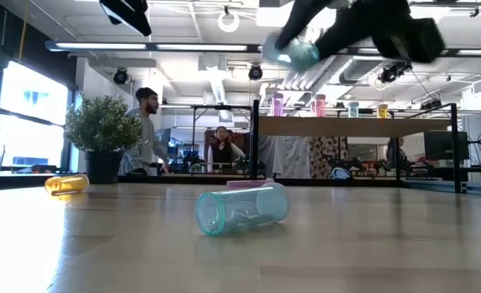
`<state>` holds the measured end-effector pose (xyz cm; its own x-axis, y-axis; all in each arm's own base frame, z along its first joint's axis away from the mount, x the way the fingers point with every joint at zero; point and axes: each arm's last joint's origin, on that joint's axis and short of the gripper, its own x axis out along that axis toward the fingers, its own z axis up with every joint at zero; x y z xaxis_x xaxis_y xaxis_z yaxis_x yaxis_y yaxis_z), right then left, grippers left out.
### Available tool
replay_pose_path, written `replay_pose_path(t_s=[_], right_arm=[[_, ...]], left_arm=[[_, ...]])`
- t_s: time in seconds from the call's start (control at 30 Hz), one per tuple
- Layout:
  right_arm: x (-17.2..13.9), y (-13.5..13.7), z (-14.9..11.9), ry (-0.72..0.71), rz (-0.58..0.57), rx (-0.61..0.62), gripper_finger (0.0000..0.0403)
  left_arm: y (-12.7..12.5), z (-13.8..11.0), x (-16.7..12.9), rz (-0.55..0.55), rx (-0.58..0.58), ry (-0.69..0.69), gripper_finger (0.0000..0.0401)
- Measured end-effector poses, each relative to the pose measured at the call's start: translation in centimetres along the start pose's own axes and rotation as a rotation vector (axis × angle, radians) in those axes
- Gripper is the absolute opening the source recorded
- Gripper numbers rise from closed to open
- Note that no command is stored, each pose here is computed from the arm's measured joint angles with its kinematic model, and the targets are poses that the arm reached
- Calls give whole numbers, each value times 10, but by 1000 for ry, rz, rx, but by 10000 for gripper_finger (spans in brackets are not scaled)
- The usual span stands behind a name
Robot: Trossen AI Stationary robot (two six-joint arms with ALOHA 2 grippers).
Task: Pick and place medicine bottles onto shelf by color
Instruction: Put the right blue pill bottle on the shelf aligned with the other blue pill bottle
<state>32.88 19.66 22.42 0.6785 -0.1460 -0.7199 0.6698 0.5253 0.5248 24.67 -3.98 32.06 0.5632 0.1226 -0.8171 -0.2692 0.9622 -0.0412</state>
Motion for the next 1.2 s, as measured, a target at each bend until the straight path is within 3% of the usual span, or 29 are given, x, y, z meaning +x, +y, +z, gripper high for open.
replay_pose_path(t_s=[0.3,0.67,0.93,1.2], right_arm=[[-61,-13,46,-421,-89,-84,81],[-128,-57,108,-844,-309,-210,81],[-129,-101,118,-1036,-426,-273,81],[-109,-148,113,-1080,-499,-272,81]], left_arm=[[29,10,-18,74,16,-137,227],[59,26,-36,164,22,-319,227],[82,40,-48,314,36,-473,227],[101,46,-51,414,63,-502,227]])
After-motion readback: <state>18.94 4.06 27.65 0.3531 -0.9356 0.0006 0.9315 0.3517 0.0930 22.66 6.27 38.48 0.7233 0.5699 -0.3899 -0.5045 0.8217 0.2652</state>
